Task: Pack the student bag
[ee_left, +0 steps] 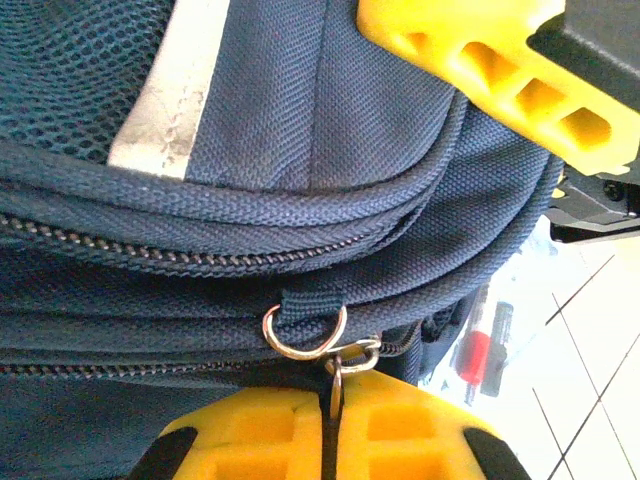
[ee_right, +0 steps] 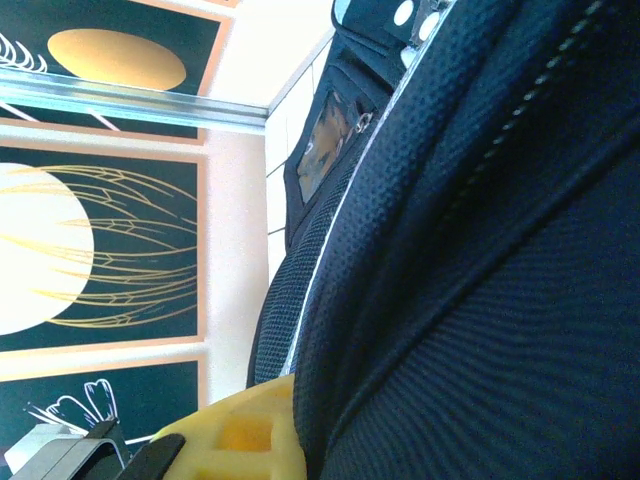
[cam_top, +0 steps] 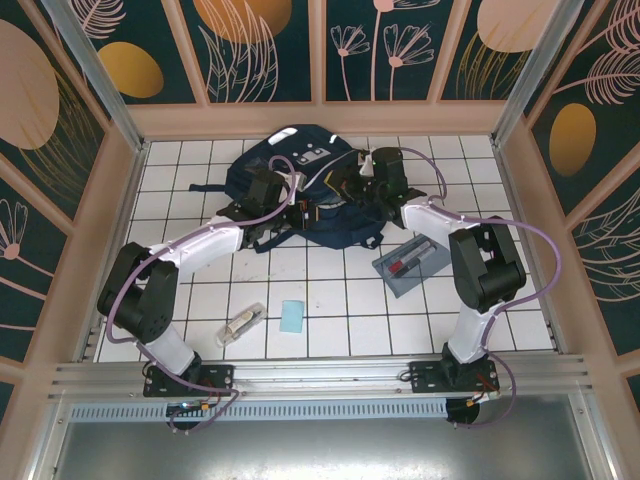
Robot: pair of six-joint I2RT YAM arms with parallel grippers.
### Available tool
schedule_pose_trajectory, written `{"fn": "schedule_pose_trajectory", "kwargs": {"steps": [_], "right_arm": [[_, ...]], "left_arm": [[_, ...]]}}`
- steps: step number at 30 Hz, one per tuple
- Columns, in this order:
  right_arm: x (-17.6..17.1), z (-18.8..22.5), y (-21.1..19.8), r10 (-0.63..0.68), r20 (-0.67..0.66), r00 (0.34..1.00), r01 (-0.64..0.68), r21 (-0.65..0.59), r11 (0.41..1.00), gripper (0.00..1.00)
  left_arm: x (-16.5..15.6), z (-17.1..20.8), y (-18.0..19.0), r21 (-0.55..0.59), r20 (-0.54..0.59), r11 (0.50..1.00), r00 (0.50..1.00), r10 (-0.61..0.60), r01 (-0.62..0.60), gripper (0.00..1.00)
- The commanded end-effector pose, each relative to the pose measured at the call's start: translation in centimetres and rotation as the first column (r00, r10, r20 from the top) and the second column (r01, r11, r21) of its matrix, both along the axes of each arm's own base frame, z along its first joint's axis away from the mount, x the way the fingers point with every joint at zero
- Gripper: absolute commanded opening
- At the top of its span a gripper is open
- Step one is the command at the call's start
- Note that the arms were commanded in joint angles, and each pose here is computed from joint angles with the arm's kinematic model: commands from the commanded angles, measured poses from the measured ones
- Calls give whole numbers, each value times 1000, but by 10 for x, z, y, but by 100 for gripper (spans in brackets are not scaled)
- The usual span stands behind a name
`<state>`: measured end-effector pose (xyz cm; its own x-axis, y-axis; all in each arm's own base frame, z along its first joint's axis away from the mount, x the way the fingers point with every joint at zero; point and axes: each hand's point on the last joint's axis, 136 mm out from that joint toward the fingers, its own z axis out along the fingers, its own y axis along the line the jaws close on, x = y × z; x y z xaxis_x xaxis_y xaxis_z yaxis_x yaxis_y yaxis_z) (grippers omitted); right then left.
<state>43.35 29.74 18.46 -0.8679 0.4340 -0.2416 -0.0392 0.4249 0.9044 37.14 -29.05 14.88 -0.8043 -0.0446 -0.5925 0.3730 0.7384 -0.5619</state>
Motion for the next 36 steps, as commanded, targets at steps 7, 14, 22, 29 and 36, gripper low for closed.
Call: {"fn": "schedule_pose_trajectory", "kwargs": {"steps": [7,14,22,29,36], "right_arm": [[23,49,-13,-40,159,987,39,7,999,0],[22,52,-7,-32,169,985,32,3,999,0],[20,53,-9,-32,172,985,31,7,999,0],[20,58,-14,-32,182,983,34,-6,999,0],[22,56,-1,0,169,986,-1,5,1000,0]], "left_arm": [[9,1,18,48,-17,999,1000,-7,8,17],[8,0,19,66,-16,997,1000,-25,26,0],[16,-18,36,156,-15,986,998,54,-51,0],[21,-62,127,331,-58,887,931,360,-322,0],[27,2,102,181,-12,945,960,279,-272,56]]}}
